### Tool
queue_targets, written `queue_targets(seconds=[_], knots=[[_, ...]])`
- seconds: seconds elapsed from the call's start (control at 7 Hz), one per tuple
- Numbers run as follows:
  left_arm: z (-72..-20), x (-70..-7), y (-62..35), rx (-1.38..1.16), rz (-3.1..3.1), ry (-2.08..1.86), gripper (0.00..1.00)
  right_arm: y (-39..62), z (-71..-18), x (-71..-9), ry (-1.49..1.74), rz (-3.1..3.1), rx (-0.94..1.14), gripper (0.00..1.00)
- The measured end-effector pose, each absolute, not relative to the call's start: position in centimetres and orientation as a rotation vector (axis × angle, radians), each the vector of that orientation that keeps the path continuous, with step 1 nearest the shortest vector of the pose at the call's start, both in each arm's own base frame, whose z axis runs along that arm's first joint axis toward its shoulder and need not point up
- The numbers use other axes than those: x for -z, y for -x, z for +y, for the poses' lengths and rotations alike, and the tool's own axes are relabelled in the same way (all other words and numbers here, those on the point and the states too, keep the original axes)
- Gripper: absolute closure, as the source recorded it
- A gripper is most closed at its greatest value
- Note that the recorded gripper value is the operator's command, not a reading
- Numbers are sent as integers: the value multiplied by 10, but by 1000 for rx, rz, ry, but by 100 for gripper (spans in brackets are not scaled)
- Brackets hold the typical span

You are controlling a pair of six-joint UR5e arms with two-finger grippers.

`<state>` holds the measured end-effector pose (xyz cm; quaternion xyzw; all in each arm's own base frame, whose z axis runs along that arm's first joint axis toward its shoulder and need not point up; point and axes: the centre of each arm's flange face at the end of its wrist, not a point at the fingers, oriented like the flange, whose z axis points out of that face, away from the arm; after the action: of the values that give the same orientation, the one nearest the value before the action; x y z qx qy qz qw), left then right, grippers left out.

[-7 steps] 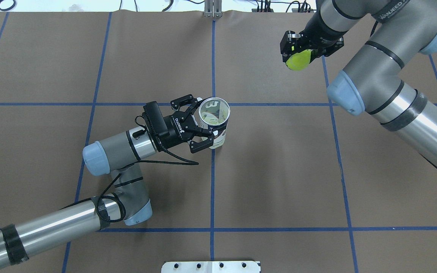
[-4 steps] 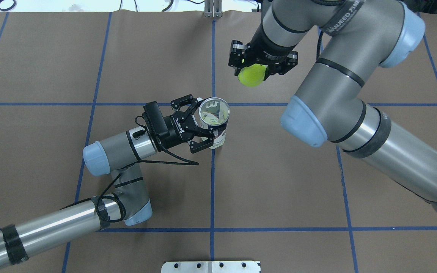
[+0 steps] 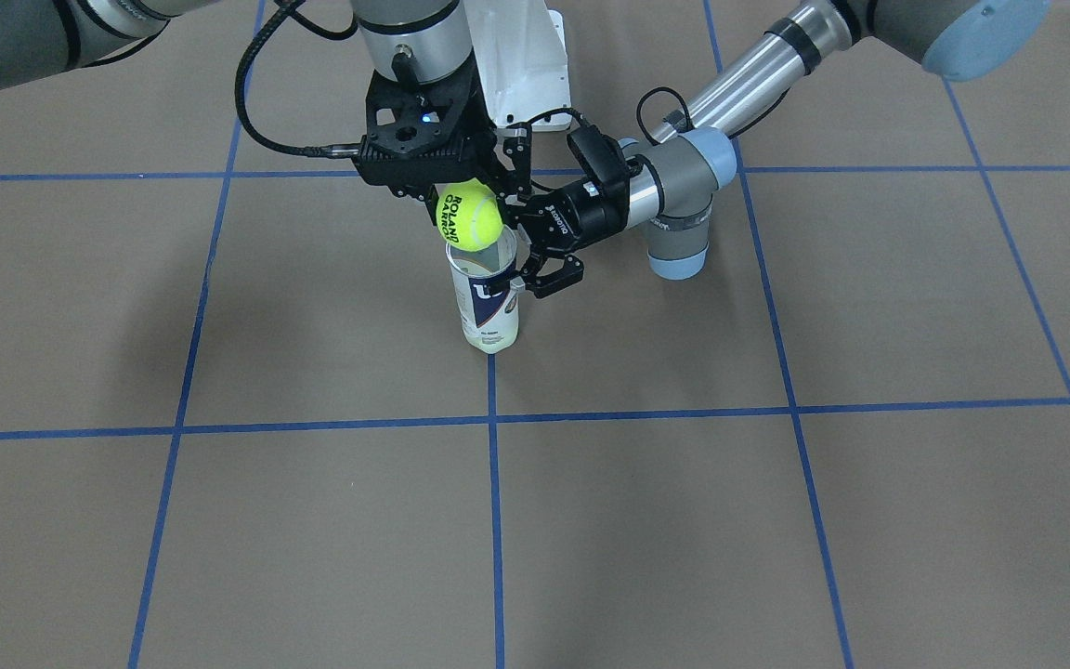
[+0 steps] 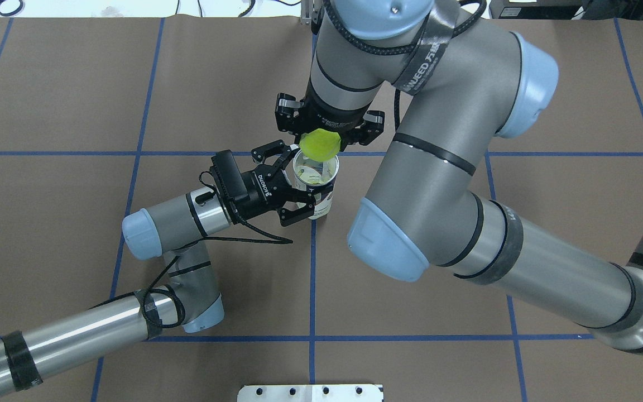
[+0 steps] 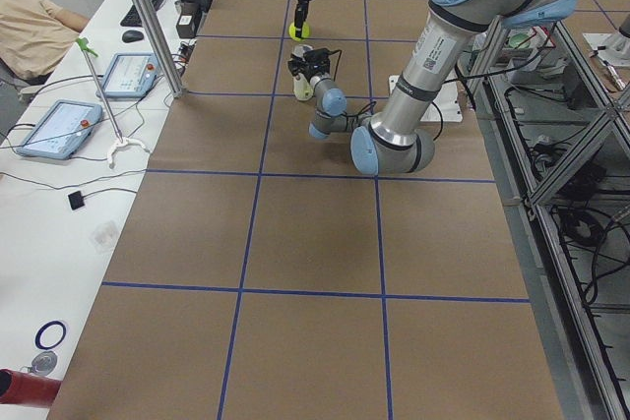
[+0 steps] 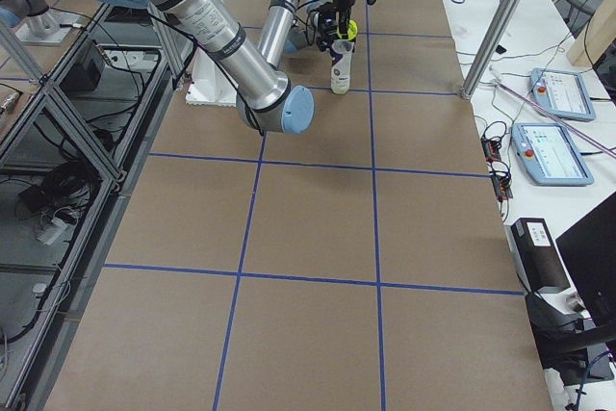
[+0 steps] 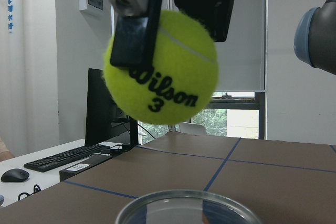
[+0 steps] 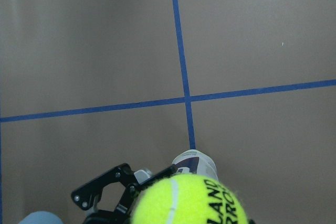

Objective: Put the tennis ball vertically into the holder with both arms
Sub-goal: 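Carry the second ball with the right gripper over the tube opening, then open the right gripper to drop the second ball into the tube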

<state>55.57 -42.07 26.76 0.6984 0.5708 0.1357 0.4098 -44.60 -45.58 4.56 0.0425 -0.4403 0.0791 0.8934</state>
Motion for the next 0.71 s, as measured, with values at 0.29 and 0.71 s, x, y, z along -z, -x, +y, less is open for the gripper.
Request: queue_targets(seconds=[0.29, 0.71], knots=[[-421, -268, -556, -342, 1438, -1759, 14, 457, -447, -49, -97, -887, -162, 0], [-421, -267, -556, -340, 1438, -1760, 14, 458, -440, -49, -118, -882, -159, 0]])
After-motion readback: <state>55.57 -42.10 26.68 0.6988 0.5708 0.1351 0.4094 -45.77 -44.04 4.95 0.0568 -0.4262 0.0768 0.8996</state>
